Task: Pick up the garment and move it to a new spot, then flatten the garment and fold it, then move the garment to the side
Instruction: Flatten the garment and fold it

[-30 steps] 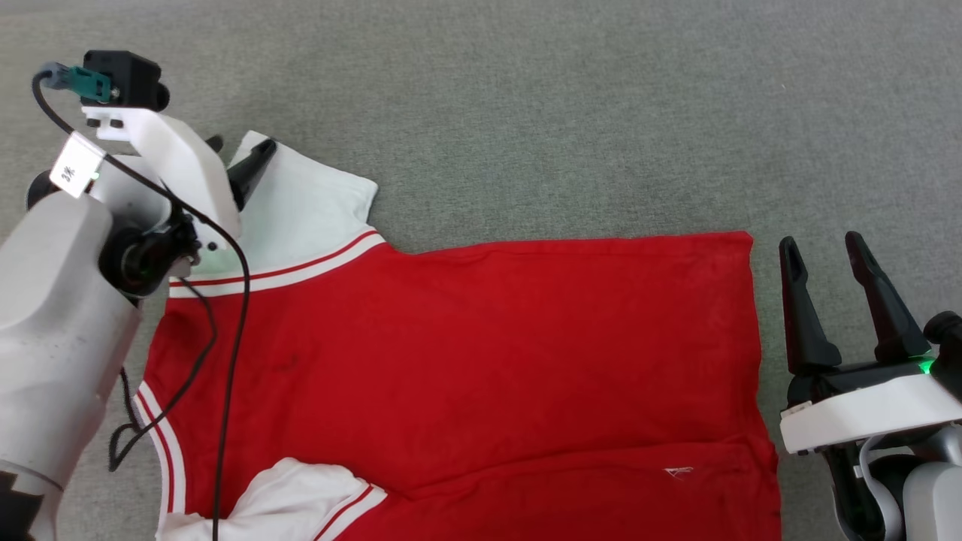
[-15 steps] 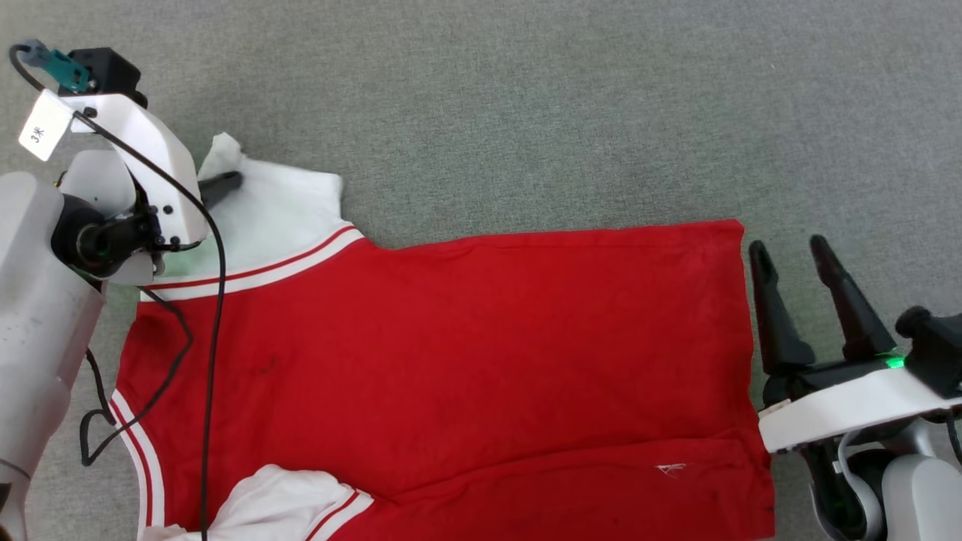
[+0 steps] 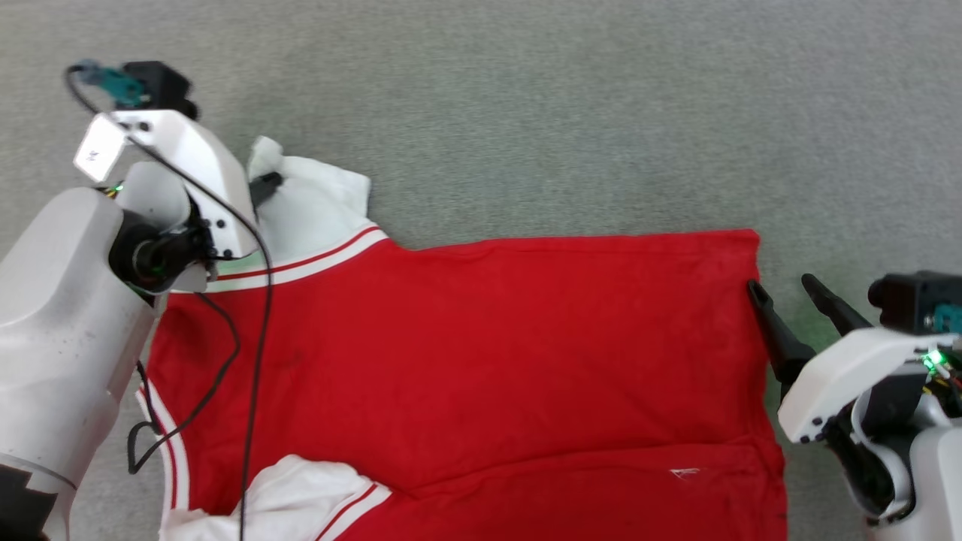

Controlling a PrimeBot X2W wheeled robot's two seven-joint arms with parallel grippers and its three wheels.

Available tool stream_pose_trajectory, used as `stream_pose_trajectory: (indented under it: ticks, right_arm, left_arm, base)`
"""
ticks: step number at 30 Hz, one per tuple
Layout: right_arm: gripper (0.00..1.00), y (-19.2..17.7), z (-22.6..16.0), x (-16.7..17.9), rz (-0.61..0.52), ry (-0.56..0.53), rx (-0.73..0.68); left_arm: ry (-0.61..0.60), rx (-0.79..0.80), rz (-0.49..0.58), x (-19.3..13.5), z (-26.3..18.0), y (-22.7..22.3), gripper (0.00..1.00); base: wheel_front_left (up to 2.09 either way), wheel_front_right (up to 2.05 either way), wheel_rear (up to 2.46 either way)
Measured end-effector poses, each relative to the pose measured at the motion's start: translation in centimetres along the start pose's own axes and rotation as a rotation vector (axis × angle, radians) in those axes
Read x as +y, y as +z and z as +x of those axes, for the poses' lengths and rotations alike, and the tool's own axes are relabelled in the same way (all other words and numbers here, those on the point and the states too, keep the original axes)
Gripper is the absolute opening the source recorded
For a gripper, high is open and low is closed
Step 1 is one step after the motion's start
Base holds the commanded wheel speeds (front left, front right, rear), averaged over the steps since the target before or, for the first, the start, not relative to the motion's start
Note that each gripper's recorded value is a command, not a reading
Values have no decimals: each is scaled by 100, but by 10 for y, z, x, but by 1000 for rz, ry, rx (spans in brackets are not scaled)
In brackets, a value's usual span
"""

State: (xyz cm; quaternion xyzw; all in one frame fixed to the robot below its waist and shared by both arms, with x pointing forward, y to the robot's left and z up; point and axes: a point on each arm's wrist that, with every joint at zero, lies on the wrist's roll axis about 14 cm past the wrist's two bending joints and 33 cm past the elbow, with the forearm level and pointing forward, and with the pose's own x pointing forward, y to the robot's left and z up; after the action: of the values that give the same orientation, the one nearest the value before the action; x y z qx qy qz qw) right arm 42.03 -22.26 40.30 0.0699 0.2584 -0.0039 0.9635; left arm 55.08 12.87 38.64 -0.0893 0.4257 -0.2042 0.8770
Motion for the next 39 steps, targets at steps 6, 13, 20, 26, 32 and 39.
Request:
stream_pose_trajectory:
  ticks: [6,13,20,26,32,39]
  right_arm:
    - [100,5,19,13,-81,72,147]
    - [100,-1,39,24,-147,126,335]
    - [24,-34,41,25,-164,140,584]
    - [0,-26,42,33,-143,166,566]
    - [0,20,38,39,-143,167,369]
    - [0,29,6,38,-117,155,277]
  left_arm:
    - [-17,-125,32,-9,-21,27,0]
    - [-27,-205,75,-18,-43,39,0]
    - [-29,-213,63,-16,-50,29,0]
    - [-8,-228,56,-9,-58,24,0]
    - [19,-309,52,-5,-80,31,0]
    - [64,-370,11,-1,-116,10,0]
  base:
    - [0,0,0]
    - [0,0,0]
    - [0,0,0]
    - [0,0,0]
    - [0,0,0]
    - [0,0,0]
